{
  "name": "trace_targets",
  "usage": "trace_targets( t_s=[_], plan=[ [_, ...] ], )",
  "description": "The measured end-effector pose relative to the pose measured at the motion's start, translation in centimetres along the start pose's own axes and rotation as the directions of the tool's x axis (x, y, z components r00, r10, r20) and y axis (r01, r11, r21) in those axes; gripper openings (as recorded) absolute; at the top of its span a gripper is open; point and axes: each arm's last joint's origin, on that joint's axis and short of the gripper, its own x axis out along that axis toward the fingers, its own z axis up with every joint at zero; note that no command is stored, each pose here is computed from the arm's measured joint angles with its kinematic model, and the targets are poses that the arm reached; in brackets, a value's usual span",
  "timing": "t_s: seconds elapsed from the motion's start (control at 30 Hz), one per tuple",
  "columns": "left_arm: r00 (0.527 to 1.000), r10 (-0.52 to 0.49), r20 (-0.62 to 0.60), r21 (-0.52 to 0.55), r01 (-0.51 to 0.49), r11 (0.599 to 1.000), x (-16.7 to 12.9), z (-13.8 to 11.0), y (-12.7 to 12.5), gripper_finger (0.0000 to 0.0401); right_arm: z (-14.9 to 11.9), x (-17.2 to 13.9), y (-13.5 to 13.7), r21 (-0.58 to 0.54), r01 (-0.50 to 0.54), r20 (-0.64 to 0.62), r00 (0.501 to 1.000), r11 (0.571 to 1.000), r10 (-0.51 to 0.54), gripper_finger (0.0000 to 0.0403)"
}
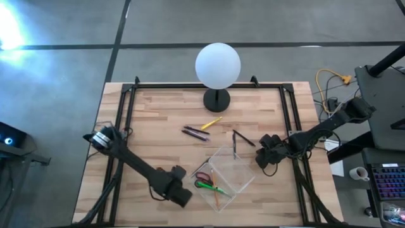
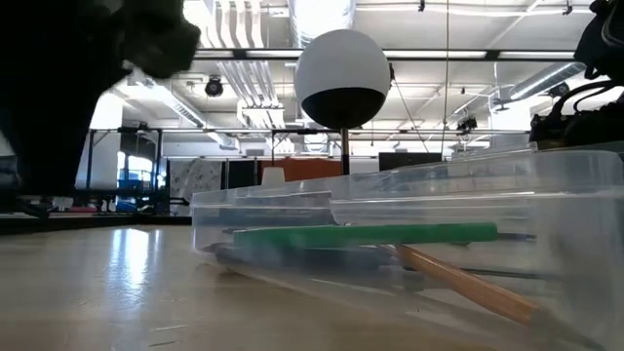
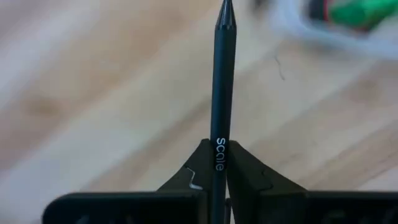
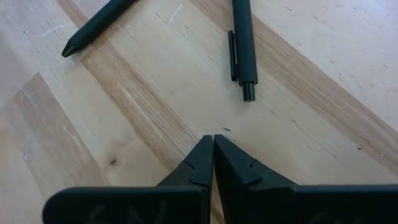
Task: Pick & place school supplies into a supply box
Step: Put the black pen into the supply box
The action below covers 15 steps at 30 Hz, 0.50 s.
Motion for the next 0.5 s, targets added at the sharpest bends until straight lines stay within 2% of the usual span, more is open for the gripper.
trace_targets(
  t_s=[0.07,0.13,0.2,0.27,0.37,0.43,0.5],
  plan=[
    [0.999,-0.011,0.04,-0.002,0.011,1.0,-1.5,0.3,0.7,0.0007,0.0,0.0,0.0,0.0,0.0,0.001,1.0,1.0,0.0,0.0009],
    [0.991,-0.091,0.097,0.018,0.089,0.996,-3.1,0.7,0.8,0.0007,0.0,0.0,0.0,0.001,0.001,0.002,1.0,1.0,-0.001,0.0009],
    [0.973,-0.179,0.145,0.082,0.169,0.982,-4.8,1.6,1.0,0.0007,0.0,0.0,0.0,0.0,0.001,0.002,1.0,1.0,-0.001,0.0009],
    [0.942,-0.29,0.17,0.156,0.265,0.952,-6.1,2.9,0.7,0.0007,0.0,0.0,0.0,0.0,0.001,0.002,1.0,1.0,-0.001,0.0009],
    [0.888,-0.412,0.205,0.273,0.352,0.895,-6.5,5.1,-0.4,0.0007,0.0,0.0,0.0,-0.001,0.005,0.007,1.0,1.0,-0.005,0.0009],
    [0.85,-0.477,0.224,0.358,0.383,0.851,-6.8,6.8,-1.1,0.0007,0.0,0.0,0.0,0.0,0.006,0.01,1.0,1.0,-0.006,0.0009],
    [0.822,-0.515,0.241,0.456,0.373,0.808,-7.5,8.6,-1.9,0.0007,0.0,0.0,0.0,-0.001,0.007,0.011,1.0,1.0,-0.007,0.0009]
  ],
)
